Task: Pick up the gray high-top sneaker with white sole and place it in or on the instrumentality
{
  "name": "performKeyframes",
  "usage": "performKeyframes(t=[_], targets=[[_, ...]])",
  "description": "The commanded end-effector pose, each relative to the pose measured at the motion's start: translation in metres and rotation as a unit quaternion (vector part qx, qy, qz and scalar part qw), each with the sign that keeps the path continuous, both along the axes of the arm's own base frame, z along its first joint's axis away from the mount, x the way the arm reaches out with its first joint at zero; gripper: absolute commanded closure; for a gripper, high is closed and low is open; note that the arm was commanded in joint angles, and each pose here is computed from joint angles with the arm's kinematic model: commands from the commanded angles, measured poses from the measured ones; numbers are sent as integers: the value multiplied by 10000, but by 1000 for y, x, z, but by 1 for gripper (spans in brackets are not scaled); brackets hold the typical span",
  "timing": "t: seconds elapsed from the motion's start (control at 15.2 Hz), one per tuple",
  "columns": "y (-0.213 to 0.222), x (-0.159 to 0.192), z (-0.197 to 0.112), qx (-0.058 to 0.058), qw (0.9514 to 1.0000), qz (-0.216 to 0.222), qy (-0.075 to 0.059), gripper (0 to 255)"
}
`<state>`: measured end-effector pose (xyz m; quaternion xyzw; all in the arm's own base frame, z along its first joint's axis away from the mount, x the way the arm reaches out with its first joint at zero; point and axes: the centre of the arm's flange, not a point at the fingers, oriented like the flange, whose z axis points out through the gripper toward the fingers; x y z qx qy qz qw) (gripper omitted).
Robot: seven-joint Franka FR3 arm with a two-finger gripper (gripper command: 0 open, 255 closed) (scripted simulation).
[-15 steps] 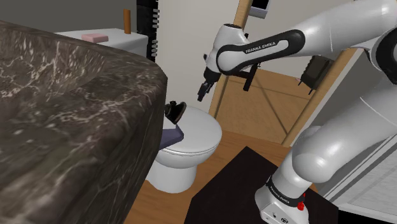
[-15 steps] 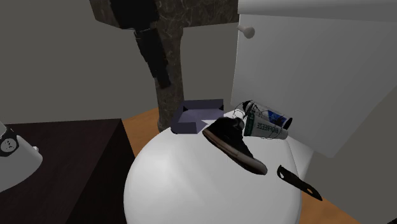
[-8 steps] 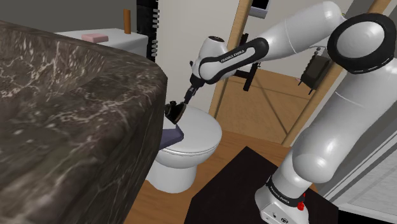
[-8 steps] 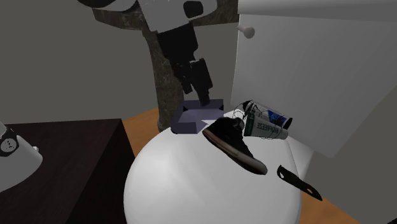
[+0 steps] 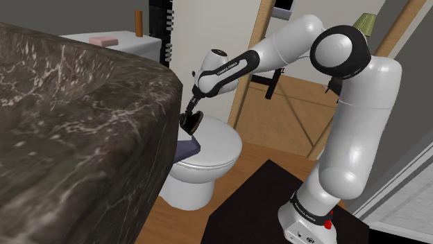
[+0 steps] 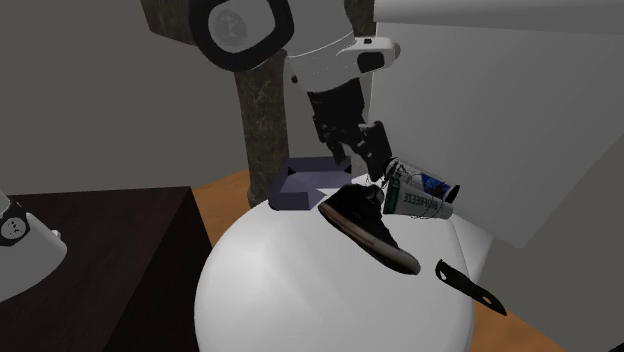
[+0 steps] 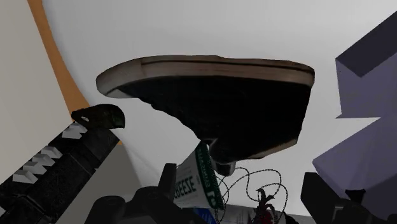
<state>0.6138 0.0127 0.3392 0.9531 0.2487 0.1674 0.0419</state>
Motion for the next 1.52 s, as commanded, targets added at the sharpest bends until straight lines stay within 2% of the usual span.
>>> performKeyframes(t=[0.0, 0.59, 1.06, 1.12, 1.45], targets=[[5, 22, -14, 13, 9999, 118, -94, 0], [7, 42, -55, 16, 9998, 148, -117, 0], [7, 42, -55, 16, 9998, 148, -117, 0], [7, 42, -55, 16, 9998, 148, -117, 255], [7, 42, -55, 16, 9998, 148, -117, 255]])
